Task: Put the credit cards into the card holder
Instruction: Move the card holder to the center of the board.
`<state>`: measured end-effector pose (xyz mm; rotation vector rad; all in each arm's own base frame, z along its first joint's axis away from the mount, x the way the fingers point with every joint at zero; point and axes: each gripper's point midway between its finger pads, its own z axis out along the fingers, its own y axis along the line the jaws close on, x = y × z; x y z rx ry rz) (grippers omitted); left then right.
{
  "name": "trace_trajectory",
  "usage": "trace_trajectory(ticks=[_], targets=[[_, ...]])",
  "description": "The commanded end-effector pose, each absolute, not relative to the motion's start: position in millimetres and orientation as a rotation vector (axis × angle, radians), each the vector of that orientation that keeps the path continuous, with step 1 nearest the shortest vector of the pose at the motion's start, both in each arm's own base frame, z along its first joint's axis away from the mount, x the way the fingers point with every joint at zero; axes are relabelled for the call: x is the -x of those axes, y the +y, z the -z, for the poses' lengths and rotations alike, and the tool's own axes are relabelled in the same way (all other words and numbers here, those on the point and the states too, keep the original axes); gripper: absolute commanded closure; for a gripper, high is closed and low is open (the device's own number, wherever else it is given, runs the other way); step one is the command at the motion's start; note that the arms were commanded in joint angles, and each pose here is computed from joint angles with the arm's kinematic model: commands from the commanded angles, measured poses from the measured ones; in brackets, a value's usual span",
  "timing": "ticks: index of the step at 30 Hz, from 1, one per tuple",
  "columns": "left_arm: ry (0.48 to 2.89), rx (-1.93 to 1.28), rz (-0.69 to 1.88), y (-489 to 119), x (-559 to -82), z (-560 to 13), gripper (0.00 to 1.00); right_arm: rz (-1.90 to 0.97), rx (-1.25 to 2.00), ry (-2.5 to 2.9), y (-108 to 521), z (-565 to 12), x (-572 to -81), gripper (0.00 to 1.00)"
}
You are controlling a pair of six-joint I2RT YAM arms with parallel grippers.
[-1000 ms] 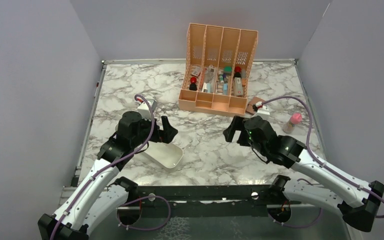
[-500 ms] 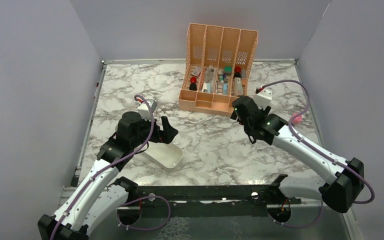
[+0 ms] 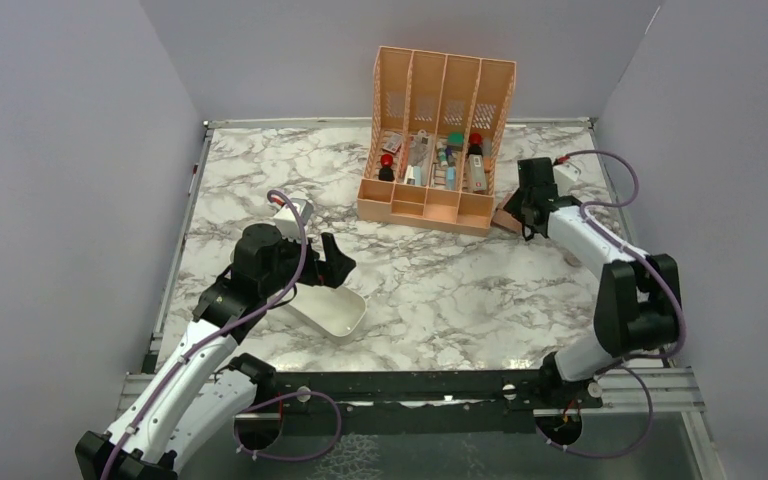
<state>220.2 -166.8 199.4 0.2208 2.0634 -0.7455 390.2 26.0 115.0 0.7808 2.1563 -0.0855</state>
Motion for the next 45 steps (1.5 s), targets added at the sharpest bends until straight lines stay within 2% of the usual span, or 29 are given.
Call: trace_trajectory(ticks=[1,9,14,17,23,29,32,35,41,45], targets=[[2.047,-0.234,0.773,-169,-218,-202,0.01,-0.119,-0.791,2.182,31,-88,-423,0.46],[2.044,-0.236,0.77,-169,-218,-203,0.01,-0.161,-0.809,2.258,24,-40,-432,0.4],[2.05,-0.233,0.763,-168,-219,-201,0.01,-0.135,-0.845,2.299,23,-17,-424,0.41],[2.055,-0.234,0.762,-169,-220,-200,0.01,-0.082,-0.879,2.32,16,-9,-414,0.5],[2.049,-0.228,0.756,-167,-219,-201,0.01,0.037,-0.924,2.339,2,-21,-385,0.78],[2.054,-0.211,0.75,-166,-221,-200,0.02,-0.096,-0.791,2.423,23,-36,-347,0.86],[2.069,-0.201,0.742,-165,-222,-198,0.05,-0.121,-0.73,2.468,30,-43,-322,0.87],[2.099,-0.21,0.744,-168,-224,-194,0.13,-0.177,-0.682,2.473,39,-54,-299,0.87],[2.175,-0.225,0.829,-186,-225,-190,0.27,-0.47,-0.509,2.455,90,-75,-262,0.85],[2.185,-0.209,0.853,-197,-228,-196,0.31,-0.6,-0.421,2.459,126,-77,-239,0.84]])
